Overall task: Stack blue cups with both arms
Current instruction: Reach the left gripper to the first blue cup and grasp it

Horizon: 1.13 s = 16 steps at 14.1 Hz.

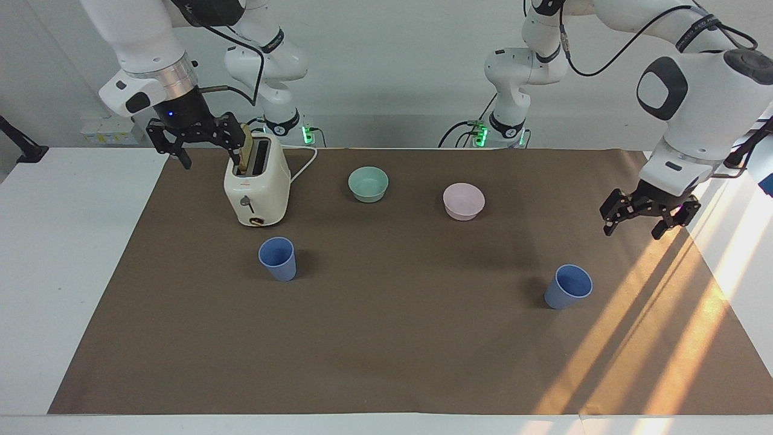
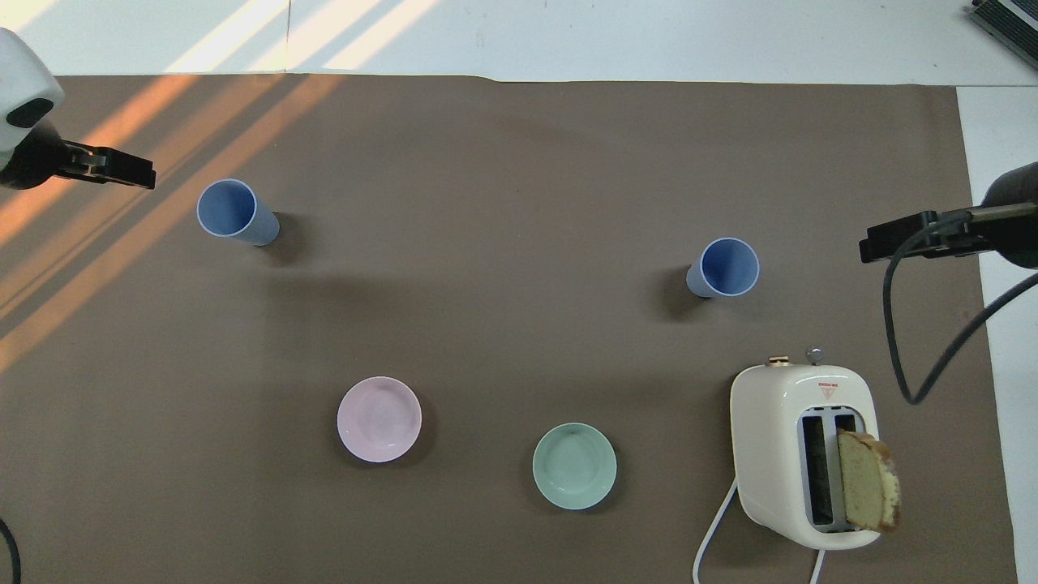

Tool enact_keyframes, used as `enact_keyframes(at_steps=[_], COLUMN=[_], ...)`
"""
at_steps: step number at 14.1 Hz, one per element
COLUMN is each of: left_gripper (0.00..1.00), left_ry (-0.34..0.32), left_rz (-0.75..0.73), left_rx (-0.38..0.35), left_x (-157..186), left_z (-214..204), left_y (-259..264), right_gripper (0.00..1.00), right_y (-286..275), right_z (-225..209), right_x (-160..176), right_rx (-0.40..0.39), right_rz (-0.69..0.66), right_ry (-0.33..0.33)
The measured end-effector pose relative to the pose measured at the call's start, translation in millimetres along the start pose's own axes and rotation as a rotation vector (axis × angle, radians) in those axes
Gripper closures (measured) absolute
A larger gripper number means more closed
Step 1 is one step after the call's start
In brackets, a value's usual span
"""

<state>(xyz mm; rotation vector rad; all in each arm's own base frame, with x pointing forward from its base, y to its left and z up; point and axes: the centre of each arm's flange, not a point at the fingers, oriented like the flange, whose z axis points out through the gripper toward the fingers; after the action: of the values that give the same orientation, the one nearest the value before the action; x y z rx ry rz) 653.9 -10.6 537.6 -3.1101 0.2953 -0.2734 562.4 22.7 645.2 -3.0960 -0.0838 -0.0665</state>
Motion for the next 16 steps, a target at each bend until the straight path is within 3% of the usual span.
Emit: enact_keyframes(at_steps=[6, 10, 15, 16], left_gripper=[0.00, 0.00, 0.00, 0.07], left_ry=[-0.020, -0.038, -0.005, -0.005], left_rz=[0.011, 0.015, 0.001, 0.003], left_rx=[0.002, 0.000, -0.012, -0.013], left_x=[-1.4, -9.3, -23.3, -24.9], left_z=[100.6, 138.1, 173.8, 177.6], left_y=[0.8, 3.5, 6.8, 8.5], right_gripper=[0.00, 0.00, 0.00, 0.00], right_y=[0.0, 0.0, 0.0, 0.0], right_z=[0.0, 0.0, 0.0, 0.0], right_x=[0.0, 0.0, 0.0, 0.0], right_rx=[0.000, 0.000, 0.000, 0.000], right_rz=[0.000, 0.000, 0.000, 0.000], right_ry=[0.000, 0.000, 0.000, 0.000])
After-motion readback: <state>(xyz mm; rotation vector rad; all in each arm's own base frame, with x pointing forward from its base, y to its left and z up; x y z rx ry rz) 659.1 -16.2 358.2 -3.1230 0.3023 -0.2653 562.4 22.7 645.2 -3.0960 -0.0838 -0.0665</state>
